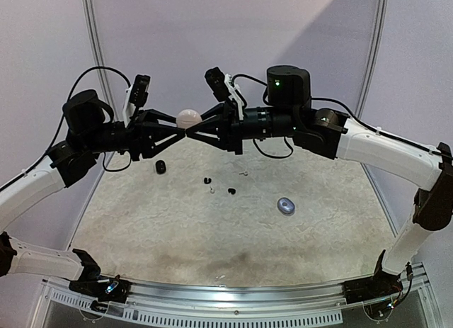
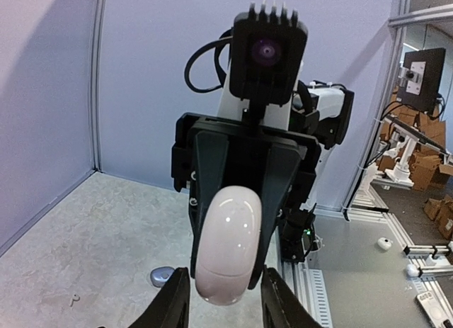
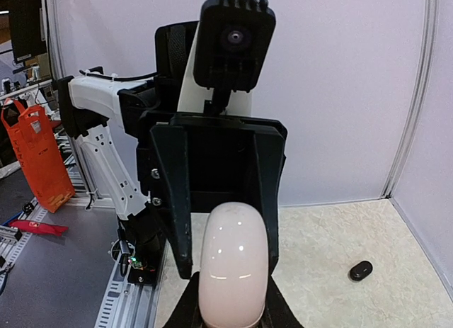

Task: Insert the wireless bluetooth earbuds into the charging case
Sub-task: Pass from the right arm to the left, then open the charging case.

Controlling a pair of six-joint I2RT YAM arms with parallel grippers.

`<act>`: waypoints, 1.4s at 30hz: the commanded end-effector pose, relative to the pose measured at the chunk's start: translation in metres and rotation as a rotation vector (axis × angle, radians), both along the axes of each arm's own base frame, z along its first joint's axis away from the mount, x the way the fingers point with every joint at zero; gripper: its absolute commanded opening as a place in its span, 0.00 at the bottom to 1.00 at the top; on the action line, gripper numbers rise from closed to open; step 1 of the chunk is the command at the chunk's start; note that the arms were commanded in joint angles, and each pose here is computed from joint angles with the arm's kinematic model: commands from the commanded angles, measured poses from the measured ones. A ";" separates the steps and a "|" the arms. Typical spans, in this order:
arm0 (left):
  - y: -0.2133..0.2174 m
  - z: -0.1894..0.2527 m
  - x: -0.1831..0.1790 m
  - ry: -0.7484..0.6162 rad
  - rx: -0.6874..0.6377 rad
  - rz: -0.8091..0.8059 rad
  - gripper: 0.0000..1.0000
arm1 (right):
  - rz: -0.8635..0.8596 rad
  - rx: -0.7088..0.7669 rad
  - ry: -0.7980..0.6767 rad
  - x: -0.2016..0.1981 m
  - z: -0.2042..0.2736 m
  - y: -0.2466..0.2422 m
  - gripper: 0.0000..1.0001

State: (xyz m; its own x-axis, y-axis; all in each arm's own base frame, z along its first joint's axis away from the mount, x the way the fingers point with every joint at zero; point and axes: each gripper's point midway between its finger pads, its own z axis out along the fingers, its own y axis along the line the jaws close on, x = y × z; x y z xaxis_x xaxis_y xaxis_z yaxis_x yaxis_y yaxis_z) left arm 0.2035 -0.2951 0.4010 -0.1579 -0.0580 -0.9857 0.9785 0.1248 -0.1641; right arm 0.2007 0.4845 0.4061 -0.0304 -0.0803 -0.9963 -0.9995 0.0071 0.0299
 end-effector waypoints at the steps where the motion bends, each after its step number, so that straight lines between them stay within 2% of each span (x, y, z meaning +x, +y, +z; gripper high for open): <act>1: -0.003 0.000 0.000 -0.004 -0.008 0.003 0.29 | 0.029 0.005 -0.021 -0.005 0.004 0.004 0.00; 6: -0.003 -0.001 -0.001 -0.009 -0.005 0.000 0.01 | 0.026 0.009 -0.022 -0.004 0.004 0.005 0.00; 10: -0.003 -0.002 -0.001 -0.010 -0.004 0.000 0.00 | 0.014 0.003 -0.018 -0.002 0.003 0.005 0.00; 11: -0.002 -0.002 -0.001 -0.011 -0.004 0.004 0.00 | -0.002 -0.005 -0.010 0.000 0.001 0.005 0.03; 13: -0.001 -0.002 -0.001 -0.025 -0.003 0.010 0.00 | -0.054 -0.034 0.011 0.008 -0.006 0.004 0.41; 14: -0.001 -0.002 -0.001 -0.034 -0.001 0.014 0.00 | -0.101 -0.051 0.015 0.015 -0.009 0.001 0.55; 15: 0.000 -0.002 -0.001 -0.052 0.003 0.018 0.00 | -0.138 -0.068 0.017 0.021 -0.012 -0.002 0.64; 17: 0.000 -0.006 -0.002 -0.101 0.025 0.018 0.00 | -0.200 -0.083 0.006 0.029 -0.012 -0.009 0.70; 23: 0.001 -0.014 -0.010 -0.280 0.098 -0.010 0.00 | -0.254 -0.077 -0.015 0.035 -0.005 -0.016 0.72; 29: 0.002 -0.031 -0.019 -0.325 0.176 -0.050 0.00 | -0.262 -0.082 -0.027 0.037 0.001 -0.015 0.72; 42: 0.009 -0.062 -0.028 -0.580 0.345 -0.090 0.00 | -0.326 -0.090 -0.041 0.051 0.012 -0.014 0.71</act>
